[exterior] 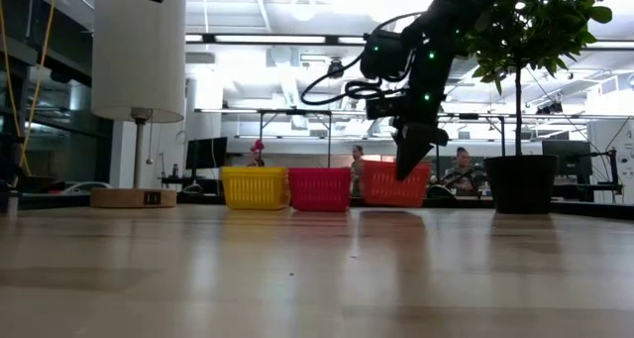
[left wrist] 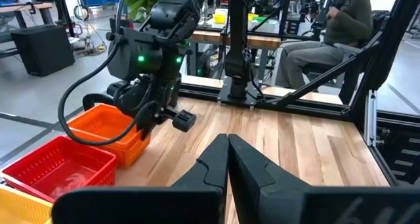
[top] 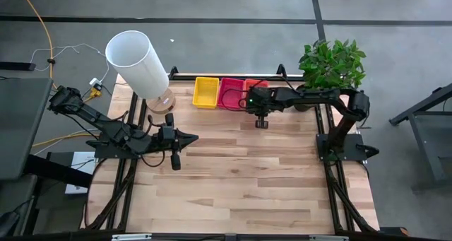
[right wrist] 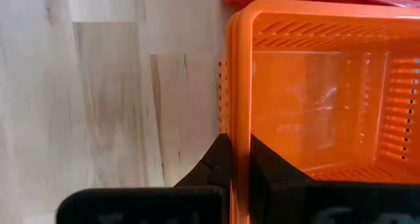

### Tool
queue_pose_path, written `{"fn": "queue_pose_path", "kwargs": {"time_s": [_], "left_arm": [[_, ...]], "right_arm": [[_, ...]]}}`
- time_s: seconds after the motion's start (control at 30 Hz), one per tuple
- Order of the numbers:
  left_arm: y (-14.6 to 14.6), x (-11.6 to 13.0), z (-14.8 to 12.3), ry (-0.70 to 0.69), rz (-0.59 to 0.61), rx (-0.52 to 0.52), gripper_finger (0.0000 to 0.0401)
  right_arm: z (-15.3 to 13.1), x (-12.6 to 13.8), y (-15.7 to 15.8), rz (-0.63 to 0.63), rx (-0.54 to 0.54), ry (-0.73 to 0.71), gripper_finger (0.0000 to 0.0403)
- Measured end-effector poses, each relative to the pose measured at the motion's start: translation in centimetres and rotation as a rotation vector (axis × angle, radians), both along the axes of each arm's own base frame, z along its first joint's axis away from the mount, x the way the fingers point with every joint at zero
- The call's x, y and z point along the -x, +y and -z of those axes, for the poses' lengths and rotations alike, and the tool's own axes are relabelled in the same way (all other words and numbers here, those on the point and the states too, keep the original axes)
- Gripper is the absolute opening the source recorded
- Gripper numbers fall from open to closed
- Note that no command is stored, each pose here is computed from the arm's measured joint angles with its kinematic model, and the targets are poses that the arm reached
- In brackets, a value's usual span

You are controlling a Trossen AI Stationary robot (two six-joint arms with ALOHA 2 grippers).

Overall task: Stack baskets by color
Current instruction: Move the stacked orange bins to the right of the stacked red bins

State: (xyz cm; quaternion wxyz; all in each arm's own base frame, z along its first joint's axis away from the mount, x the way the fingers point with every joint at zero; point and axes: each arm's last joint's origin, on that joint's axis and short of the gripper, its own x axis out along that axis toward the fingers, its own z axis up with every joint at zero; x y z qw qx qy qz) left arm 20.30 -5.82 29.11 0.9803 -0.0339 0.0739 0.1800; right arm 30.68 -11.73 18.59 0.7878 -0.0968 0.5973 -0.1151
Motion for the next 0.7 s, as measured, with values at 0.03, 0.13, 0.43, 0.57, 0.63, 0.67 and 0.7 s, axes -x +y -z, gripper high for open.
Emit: {"fn": "queue_pose_path", "kwargs": {"time_s": [0.03, 0.13, 0.43, 0.57, 0.63, 0.67, 0.7], "left_arm": [[0.0, 0.0, 0.0, 0.0, 0.0, 0.0, 0.0], [0.0, 0.01, -0.01, 0.0, 0.0, 0.0, 0.0], [0.0, 0.0, 0.0, 0.0, 0.0, 0.0, 0.0], [0.0, 0.0, -0.01, 0.0, 0.0, 0.0, 0.0], [0.0, 0.0, 0.0, 0.0, 0.0, 0.0, 0.0], [0.0, 0.0, 0.0, 0.0, 0.0, 0.0, 0.0], [0.01, 0.0, -0.01, 0.0, 0.0, 0.0, 0.0]], "right_arm": [[0.01, 0.05, -0.06, 0.004, 0.006, 0.005, 0.0], [0.04, 0.29, -0.21, 0.035, 0.002, 0.017, 0.0003], [0.11, 0.7, -0.4, 0.047, -0.024, 0.04, 0.0036], [0.06, 0.57, -0.47, 0.037, -0.005, 0.033, 0.0067], [0.05, 0.59, -0.51, 0.033, 0.007, 0.04, 0.009], [0.04, 0.62, -0.54, 0.031, 0.023, 0.048, 0.0104], [0.02, 0.65, -0.58, 0.03, 0.042, 0.058, 0.0119]]}}
